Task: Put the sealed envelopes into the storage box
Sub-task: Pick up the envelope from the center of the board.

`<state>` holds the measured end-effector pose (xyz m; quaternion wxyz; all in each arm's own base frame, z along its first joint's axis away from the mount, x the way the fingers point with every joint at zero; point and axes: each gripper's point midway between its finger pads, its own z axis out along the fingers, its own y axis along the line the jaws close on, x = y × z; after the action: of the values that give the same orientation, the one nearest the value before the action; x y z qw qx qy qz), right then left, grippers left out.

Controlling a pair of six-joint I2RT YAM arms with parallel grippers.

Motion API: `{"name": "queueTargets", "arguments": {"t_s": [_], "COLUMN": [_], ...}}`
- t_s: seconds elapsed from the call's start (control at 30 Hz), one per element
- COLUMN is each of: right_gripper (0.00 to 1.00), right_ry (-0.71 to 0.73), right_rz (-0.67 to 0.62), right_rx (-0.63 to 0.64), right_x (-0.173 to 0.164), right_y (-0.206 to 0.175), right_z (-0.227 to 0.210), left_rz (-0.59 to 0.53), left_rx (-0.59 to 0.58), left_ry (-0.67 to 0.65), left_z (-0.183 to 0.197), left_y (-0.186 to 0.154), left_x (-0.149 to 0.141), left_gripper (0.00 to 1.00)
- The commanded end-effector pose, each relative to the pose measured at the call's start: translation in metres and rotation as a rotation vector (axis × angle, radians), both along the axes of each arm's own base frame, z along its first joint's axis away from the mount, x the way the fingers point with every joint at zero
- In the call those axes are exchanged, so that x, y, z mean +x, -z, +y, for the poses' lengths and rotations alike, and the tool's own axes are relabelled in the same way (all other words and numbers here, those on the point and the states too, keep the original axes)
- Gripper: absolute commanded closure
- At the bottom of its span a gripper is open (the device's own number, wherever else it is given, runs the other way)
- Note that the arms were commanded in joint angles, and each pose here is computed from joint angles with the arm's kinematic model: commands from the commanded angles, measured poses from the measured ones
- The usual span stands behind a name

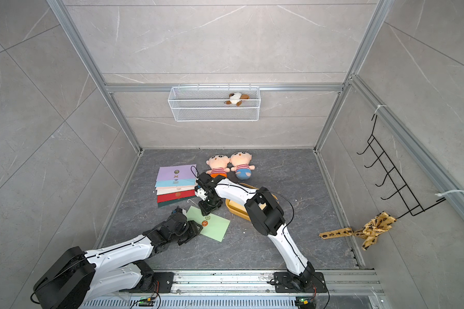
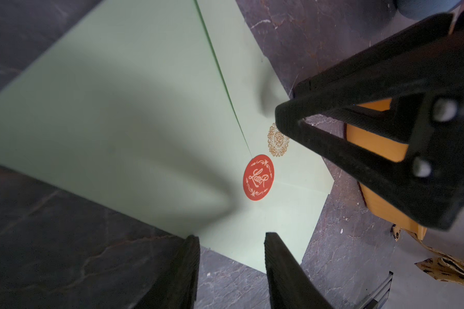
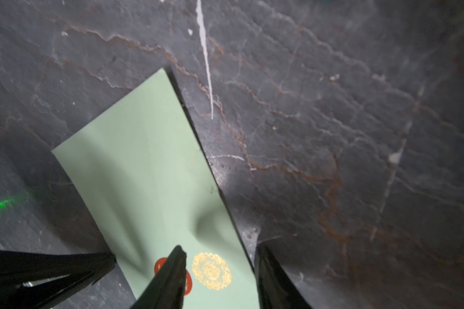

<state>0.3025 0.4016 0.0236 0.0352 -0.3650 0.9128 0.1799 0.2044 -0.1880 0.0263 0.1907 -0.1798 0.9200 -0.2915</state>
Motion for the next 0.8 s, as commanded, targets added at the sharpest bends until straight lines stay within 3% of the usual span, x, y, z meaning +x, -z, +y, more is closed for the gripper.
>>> {"name": "queueTargets", "arguments": {"t_s": [0.0, 0.47, 0.77], "right_gripper": [0.54, 0.55, 0.54], "right_ry": [-0.041, -0.030, -0.018], "right_rz": [0.077, 0.158, -0.029], "right_rx": [-0.052, 0.117, -0.024], "right_x": [-0.022, -0.028, 0.007], "right_y": [0.021, -0.021, -0.017], "right_z": [-0.011, 0.011, -0.004], "left_rz": [0.134, 0.144, 0.146], "left_rx": [0.157, 0.177, 0.184], "left_ry": [-0.020, -0.015, -0.022], "left_z": [0.032, 0.034, 0.037], "left_y": [0.039, 0.043, 0.044], "left_x": [-0.028, -0.028, -0.030], "left_gripper": [0.54, 0.54, 0.54]}}
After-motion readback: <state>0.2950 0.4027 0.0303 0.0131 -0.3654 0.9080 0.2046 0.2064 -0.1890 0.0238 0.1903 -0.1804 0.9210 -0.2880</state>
